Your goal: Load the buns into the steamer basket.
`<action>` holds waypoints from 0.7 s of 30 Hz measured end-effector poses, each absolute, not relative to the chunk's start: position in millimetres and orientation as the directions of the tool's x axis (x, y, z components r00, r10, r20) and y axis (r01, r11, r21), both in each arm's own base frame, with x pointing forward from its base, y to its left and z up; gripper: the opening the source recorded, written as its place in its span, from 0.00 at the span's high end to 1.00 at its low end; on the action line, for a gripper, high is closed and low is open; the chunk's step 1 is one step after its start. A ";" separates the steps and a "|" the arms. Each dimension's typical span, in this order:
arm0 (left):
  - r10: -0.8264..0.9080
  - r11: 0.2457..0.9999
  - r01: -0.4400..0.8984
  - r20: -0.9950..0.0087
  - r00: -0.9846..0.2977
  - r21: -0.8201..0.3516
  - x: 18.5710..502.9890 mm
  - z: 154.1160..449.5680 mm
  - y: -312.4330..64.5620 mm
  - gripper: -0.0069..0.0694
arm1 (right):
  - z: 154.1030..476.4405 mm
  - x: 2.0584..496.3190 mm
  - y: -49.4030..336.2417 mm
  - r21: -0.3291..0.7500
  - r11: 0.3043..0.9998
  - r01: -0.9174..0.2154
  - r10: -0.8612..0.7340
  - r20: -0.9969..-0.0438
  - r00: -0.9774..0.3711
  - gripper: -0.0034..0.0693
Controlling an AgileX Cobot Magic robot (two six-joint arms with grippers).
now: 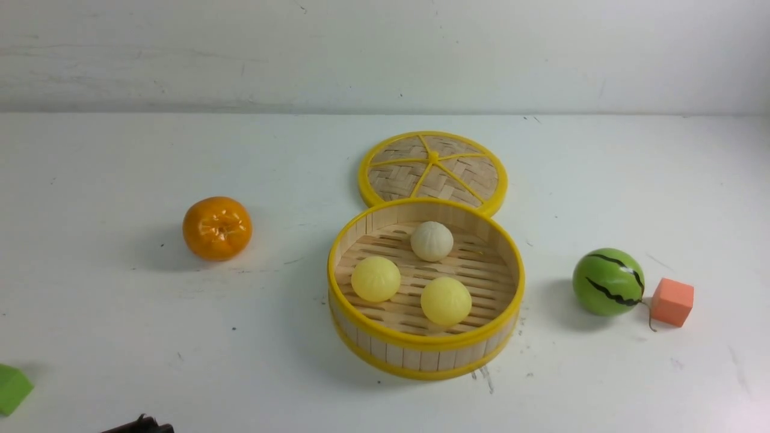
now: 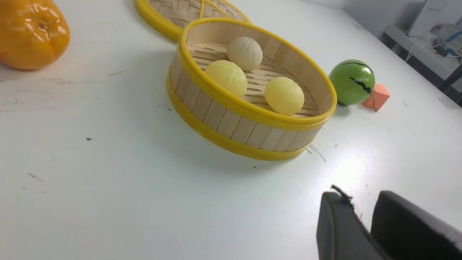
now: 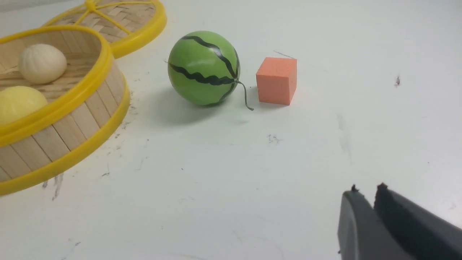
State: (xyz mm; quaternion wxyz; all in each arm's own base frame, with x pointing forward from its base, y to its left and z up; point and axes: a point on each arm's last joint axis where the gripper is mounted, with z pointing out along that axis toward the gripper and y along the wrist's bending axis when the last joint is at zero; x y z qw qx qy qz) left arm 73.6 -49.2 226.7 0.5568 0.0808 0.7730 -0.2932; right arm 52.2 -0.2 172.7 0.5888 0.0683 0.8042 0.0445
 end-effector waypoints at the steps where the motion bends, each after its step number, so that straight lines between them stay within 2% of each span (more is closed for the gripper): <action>1: -0.217 0.820 0.443 -0.914 -0.343 -0.362 74.7 226.2 -47.8 0.72 | 172.7 52.2 -0.2 0.152 0.987 0.057 0.162 -0.941 -0.297 0.85; 3: -0.246 0.830 0.425 -0.922 -0.300 -0.360 76.2 226.6 -44.6 0.72 | 172.7 52.2 -0.2 0.152 0.987 0.057 0.162 -0.941 -0.297 0.85; 6: -0.345 0.883 0.297 -0.932 -0.110 -0.362 74.8 224.9 -24.2 0.78 | 172.7 52.2 -0.2 0.152 0.987 0.057 0.162 -0.941 -0.297 0.85; 7: -0.348 0.886 0.289 -0.932 -0.101 -0.362 74.3 224.5 -23.1 0.78 | 172.7 52.2 -0.2 0.152 0.987 0.057 0.162 -0.941 -0.297 0.85; 8: -0.334 0.916 0.225 -0.942 -0.028 -0.331 69.9 220.2 -14.8 0.84 | 172.7 52.2 -0.2 0.152 0.987 0.057 0.162 -0.941 -0.297 0.85; 11: -0.242 0.963 0.127 -0.970 0.024 -0.237 61.3 207.0 -6.9 0.93 | 172.7 52.2 -0.2 0.152 0.987 0.057 0.162 -0.941 -0.297 0.85; 15: -0.201 0.977 0.052 -0.977 -0.075 -0.205 56.8 193.4 -4.5 0.93 | 172.7 52.1 -0.2 0.152 0.987 0.057 0.162 -0.941 -0.297 0.84; 17: -0.232 0.971 -0.002 -0.943 -0.241 -0.238 54.2 176.7 -4.0 0.93 | 172.6 52.1 -0.1 0.153 0.987 0.057 0.163 -0.940 -0.298 0.84; 21: -0.350 0.935 -0.060 -0.887 -0.301 -0.349 52.6 169.8 -3.6 0.93 | 172.6 52.1 -0.1 0.153 0.987 0.057 0.163 -0.940 -0.298 0.83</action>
